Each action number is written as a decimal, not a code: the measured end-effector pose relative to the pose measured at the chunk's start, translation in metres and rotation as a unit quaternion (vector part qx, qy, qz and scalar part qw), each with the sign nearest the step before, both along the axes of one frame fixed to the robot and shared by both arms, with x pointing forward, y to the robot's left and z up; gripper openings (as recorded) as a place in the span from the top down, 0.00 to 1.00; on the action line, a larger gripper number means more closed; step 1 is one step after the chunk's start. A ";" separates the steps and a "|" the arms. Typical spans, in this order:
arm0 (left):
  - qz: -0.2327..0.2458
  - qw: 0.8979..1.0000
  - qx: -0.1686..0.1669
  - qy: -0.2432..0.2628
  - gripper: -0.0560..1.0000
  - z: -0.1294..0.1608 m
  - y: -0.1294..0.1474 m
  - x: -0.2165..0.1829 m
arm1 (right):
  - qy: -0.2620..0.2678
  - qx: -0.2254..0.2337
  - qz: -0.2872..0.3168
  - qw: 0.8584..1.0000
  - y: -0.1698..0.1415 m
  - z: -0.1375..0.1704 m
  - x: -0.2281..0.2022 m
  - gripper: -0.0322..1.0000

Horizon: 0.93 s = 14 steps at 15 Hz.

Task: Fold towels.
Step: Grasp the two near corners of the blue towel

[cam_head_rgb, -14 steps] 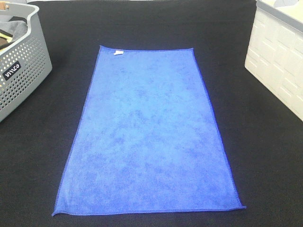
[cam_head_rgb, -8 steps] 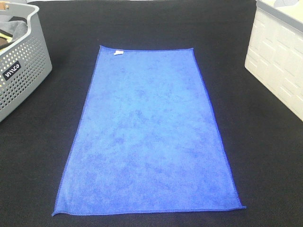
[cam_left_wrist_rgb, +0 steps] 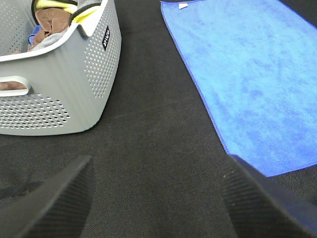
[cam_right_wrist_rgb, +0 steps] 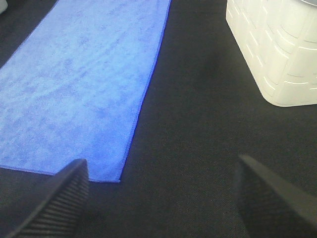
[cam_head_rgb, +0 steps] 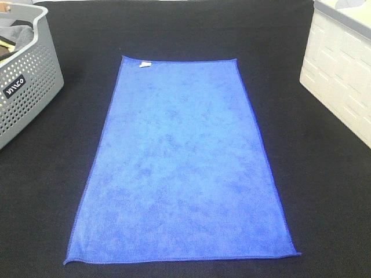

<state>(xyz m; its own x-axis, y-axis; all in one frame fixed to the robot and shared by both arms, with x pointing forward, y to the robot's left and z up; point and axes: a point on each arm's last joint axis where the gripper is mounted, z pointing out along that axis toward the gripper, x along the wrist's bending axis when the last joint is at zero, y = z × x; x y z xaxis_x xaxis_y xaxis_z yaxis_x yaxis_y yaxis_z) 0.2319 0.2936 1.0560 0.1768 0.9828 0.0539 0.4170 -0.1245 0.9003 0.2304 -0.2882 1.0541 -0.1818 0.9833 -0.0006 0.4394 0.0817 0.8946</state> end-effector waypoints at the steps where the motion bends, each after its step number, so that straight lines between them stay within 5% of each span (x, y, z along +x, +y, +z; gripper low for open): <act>1: 0.000 1.000 0.000 0.000 0.29 0.000 0.000 0.000 | 0.000 0.000 0.000 1.000 0.000 0.000 0.000 0.24; 14: 0.000 1.000 0.000 0.000 0.29 0.000 0.000 0.000 | 0.000 0.000 0.000 1.000 0.000 0.000 0.000 0.24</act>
<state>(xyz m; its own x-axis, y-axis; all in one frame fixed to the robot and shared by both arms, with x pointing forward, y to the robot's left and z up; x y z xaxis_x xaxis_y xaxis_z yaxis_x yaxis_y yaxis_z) 0.2319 0.2936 1.0560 0.1768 0.9828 0.0539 0.4170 -0.1245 0.9003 0.2304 -0.2882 1.0541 -0.1818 0.9833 -0.0006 0.4394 0.0817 0.8946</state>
